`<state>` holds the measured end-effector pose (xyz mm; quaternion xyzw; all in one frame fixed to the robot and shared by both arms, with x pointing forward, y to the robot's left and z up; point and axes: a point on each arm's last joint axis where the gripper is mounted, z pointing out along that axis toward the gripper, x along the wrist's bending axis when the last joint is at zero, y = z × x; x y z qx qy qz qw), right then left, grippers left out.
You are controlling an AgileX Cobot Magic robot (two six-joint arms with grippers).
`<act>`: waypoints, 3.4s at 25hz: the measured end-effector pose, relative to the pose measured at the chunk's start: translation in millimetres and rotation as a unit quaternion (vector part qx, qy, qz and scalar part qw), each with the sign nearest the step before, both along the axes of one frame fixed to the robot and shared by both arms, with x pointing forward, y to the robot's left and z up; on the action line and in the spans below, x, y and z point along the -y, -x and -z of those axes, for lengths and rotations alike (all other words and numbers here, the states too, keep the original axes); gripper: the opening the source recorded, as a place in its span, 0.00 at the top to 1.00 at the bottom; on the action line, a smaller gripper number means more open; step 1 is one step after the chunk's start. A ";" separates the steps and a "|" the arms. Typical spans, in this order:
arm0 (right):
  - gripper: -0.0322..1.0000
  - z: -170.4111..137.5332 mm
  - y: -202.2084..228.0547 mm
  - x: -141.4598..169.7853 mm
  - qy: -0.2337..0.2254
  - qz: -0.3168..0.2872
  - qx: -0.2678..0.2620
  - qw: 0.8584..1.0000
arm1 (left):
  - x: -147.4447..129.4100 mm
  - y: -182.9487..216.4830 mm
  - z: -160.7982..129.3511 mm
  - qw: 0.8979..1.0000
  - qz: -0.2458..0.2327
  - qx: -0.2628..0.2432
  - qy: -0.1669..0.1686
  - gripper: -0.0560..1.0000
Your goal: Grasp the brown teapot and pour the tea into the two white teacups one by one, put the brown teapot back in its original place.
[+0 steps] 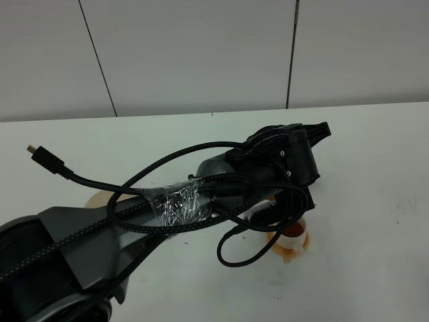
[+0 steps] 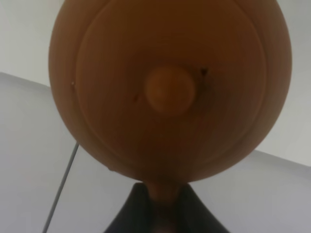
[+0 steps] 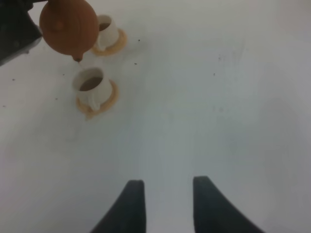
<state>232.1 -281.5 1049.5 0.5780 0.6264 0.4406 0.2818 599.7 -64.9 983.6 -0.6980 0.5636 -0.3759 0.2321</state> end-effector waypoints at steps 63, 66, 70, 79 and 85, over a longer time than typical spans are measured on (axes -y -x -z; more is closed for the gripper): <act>0.74 -0.1 0.0 -0.1 -0.001 0.000 0.000 1.000 | -50.4 -16.3 -34.2 0.883 -0.351 -0.216 0.224 0.79; 0.74 -0.1 0.0 -0.1 -0.001 0.000 0.000 1.000 | -50.0 -16.0 -34.0 0.881 -0.353 -0.218 0.227 0.79; 0.74 -0.1 0.0 -0.1 -0.001 0.000 0.000 1.000 | -50.7 -16.6 -34.0 0.879 -0.356 -0.219 0.229 0.79; 0.74 -0.1 0.0 -0.1 -0.001 0.000 0.000 1.000 | -62.4 -21.6 -20.5 0.869 -0.377 -0.234 0.219 0.79; 0.74 -0.1 0.0 -0.1 -0.001 0.000 0.000 1.000 | -65.3 -23.0 -18.4 0.866 -0.383 -0.236 0.218 0.79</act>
